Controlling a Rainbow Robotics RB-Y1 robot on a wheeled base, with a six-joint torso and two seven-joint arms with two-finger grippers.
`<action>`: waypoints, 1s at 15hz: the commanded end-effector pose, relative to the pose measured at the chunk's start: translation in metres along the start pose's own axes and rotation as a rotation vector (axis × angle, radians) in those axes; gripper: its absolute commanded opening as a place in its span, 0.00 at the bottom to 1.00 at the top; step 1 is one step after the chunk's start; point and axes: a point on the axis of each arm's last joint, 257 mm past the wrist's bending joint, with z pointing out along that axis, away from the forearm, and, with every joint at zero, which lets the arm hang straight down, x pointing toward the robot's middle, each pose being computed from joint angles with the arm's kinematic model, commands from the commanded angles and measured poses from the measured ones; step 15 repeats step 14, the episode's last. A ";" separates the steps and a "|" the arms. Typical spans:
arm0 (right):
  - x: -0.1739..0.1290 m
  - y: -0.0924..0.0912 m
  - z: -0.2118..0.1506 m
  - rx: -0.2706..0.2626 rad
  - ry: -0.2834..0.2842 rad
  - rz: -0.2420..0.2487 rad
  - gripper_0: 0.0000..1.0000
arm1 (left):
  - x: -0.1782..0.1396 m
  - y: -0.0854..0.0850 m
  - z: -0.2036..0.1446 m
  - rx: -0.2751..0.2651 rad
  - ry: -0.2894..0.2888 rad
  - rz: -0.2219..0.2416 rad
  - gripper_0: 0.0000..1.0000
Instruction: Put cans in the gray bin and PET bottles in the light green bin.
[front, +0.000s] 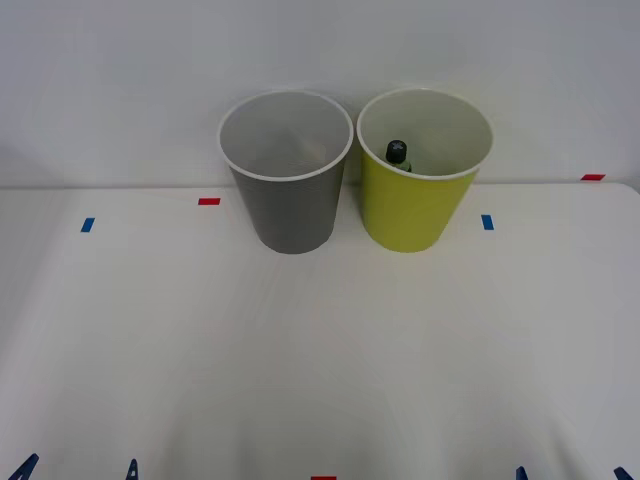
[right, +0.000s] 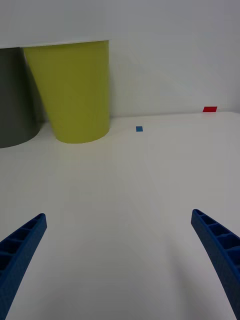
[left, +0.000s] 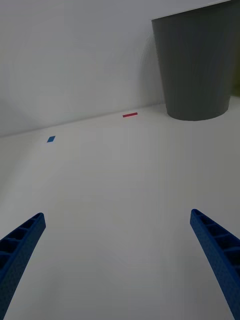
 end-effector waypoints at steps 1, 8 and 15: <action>0.000 0.000 0.000 0.000 0.000 0.000 1.00 | 0.000 0.000 0.000 0.000 0.000 0.000 1.00; 0.000 0.000 0.000 0.000 0.000 0.000 1.00 | 0.000 0.000 0.000 0.000 0.000 0.000 1.00; 0.000 0.000 0.000 0.000 0.000 0.000 1.00 | 0.000 0.000 0.000 0.000 0.000 0.000 1.00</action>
